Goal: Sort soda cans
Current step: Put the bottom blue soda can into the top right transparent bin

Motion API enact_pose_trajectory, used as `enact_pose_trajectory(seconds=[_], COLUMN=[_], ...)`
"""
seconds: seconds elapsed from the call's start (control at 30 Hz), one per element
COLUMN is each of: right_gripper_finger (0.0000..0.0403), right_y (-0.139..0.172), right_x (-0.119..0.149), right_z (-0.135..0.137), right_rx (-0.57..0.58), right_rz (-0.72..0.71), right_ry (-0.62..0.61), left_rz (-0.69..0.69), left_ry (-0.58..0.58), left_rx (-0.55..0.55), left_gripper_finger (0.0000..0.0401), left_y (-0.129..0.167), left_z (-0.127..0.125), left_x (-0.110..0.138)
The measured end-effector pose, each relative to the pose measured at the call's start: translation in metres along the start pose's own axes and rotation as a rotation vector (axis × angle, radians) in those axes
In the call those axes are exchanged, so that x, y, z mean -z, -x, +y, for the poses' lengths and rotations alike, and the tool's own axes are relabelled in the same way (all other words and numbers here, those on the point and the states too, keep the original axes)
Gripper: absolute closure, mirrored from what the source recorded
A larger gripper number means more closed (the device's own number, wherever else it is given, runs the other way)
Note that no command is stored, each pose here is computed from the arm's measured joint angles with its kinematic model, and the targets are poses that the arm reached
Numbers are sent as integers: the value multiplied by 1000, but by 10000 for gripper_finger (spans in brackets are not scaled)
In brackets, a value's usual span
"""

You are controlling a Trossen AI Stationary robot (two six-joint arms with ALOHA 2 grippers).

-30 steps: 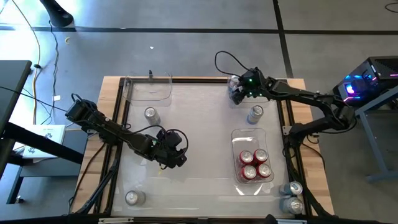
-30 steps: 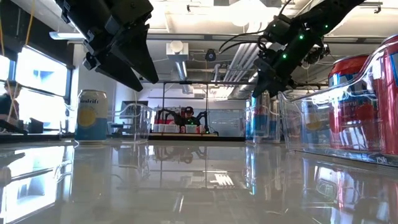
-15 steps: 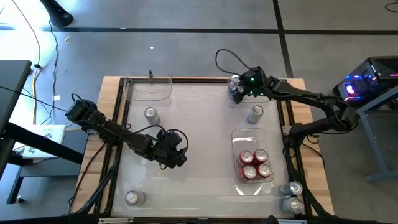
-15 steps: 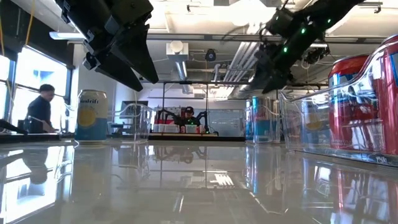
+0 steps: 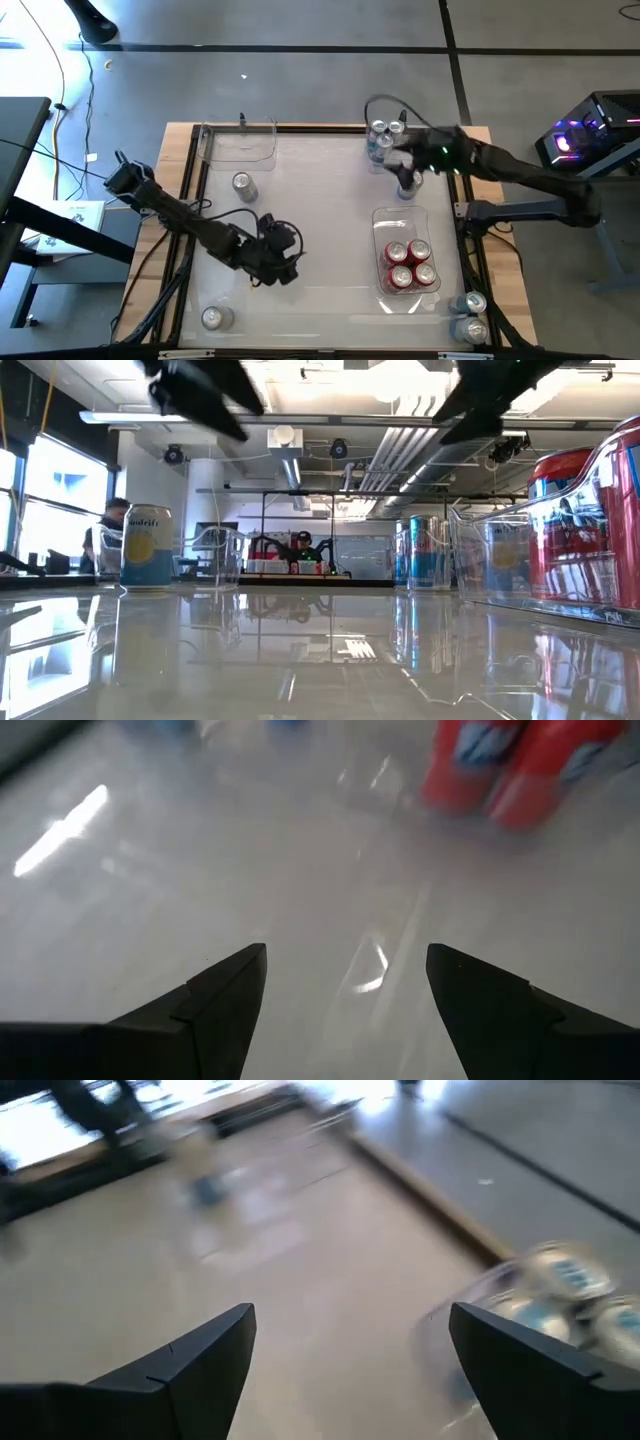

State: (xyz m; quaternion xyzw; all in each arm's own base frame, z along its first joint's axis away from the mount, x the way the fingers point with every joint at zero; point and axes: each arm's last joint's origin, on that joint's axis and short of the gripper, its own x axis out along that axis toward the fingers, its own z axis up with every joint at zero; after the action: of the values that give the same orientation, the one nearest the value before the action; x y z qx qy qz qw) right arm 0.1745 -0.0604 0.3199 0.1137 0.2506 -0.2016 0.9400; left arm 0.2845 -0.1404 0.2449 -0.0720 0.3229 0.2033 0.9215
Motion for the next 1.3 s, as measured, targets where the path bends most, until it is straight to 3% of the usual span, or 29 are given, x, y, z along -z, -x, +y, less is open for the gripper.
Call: enact_pose_trajectory(seconds=[0.17, 0.33, 0.6, 0.77, 0.93, 1.17, 1.3], right_gripper_finger=[73, 73, 73, 73, 73, 73, 73], right_y=[36, 63, 83, 89, 98, 112, 114], right_x=[20, 42, 84, 116, 137, 134, 142], right_z=[38, 76, 135, 163, 175, 183, 189], right_rx=[-235, -477, -630, -570, -313, -13, 46], right_rz=[55, 165, 491, 790, 1077, 1120, 1148], right_ry=[44, 51, -64, -191, -176, -11, 34], left_rz=[-131, -196, -219, -219, -217, -212, -208], left_ry=[-63, -61, -56, -52, -37, -44, -47], left_rx=[3, -81, -124, -145, -170, -186, -186], left_gripper_finger=[133, 133, 133, 133, 133, 133, 133], left_y=[5, 6, 4, 0, -5, -9, -9], left_z=[-9, -7, -5, 0, 6, 10, 11], left_x=[-8, -11, -13, -16, -20, -23, -23])
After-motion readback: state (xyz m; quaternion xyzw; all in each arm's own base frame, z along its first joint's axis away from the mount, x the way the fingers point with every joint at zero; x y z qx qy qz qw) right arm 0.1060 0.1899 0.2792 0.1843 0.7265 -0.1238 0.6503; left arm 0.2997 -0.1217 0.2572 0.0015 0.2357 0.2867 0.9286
